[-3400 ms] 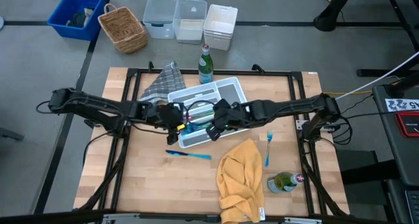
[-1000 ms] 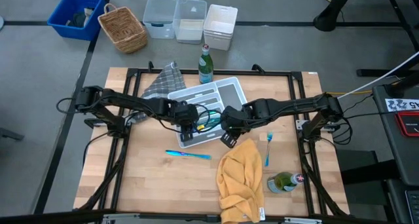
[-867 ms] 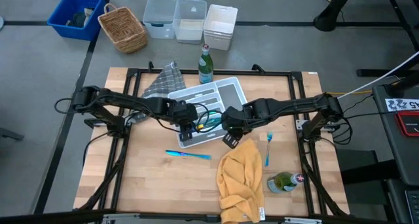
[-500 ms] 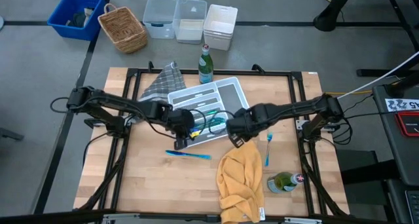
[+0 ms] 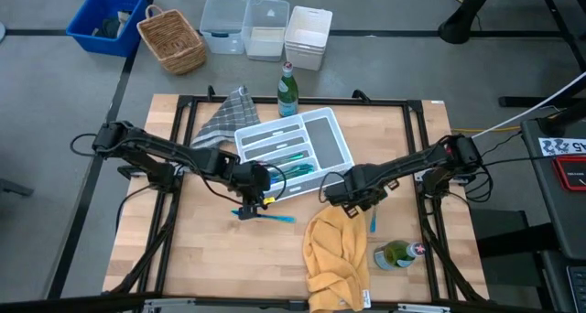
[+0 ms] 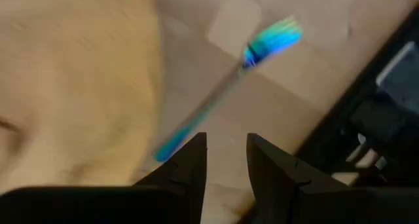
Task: Sort silverware
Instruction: Put the fork in the silverware tray
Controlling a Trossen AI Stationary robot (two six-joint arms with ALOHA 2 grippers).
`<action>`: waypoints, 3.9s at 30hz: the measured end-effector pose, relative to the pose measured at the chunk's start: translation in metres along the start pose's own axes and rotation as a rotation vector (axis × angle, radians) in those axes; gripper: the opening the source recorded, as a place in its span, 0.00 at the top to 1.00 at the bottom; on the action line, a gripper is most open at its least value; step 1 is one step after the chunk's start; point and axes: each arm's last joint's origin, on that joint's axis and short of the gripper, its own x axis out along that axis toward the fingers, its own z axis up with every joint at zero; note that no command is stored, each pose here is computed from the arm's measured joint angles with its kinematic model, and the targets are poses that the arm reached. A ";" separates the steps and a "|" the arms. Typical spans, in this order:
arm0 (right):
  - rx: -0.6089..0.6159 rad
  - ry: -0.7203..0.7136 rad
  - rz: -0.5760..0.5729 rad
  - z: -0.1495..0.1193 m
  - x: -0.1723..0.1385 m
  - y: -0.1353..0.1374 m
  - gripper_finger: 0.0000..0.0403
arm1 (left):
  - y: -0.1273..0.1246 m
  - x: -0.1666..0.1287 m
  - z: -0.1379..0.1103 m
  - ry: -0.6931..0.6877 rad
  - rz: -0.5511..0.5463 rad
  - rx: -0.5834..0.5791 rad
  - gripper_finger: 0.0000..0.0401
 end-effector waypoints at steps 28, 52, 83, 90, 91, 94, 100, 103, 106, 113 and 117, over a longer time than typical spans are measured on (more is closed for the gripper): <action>0.311 -0.061 0.293 -0.009 0.105 -0.052 0.73 | -0.005 0.000 -0.001 -0.003 -0.010 0.016 0.79; 0.260 -0.100 0.317 -0.007 0.099 -0.046 0.98 | -0.005 0.000 -0.001 -0.003 -0.009 0.015 0.79; -0.213 -0.403 0.327 -0.010 -0.043 -0.039 0.99 | -0.003 0.000 -0.006 0.050 0.010 -0.146 0.79; -0.577 -0.717 0.400 -0.003 -0.065 -0.020 0.99 | -0.006 -0.002 -0.022 0.195 0.065 -0.260 0.79; -0.628 -0.761 0.404 0.000 -0.067 -0.016 0.99 | -0.008 -0.002 -0.024 0.207 0.066 -0.267 0.79; -0.771 -0.870 0.396 0.009 -0.071 -0.007 0.99 | -0.016 -0.002 -0.027 0.223 0.043 -0.270 0.79; -0.946 -1.044 0.343 0.041 -0.074 0.010 0.99 | -0.032 -0.003 -0.032 0.225 0.024 -0.297 0.79; -1.028 -1.103 0.338 0.059 -0.072 0.018 0.99 | -0.037 -0.003 -0.034 0.227 0.020 -0.330 0.79; -1.098 -1.146 0.333 0.076 -0.068 0.026 0.99 | -0.042 -0.004 -0.036 0.230 0.019 -0.359 0.79; -1.166 -1.159 0.334 0.110 -0.049 0.040 0.99 | -0.050 -0.005 -0.039 0.237 0.017 -0.408 0.79; -1.192 -1.118 0.302 0.124 -0.034 0.044 0.99 | -0.052 -0.005 -0.041 0.239 0.016 -0.422 0.79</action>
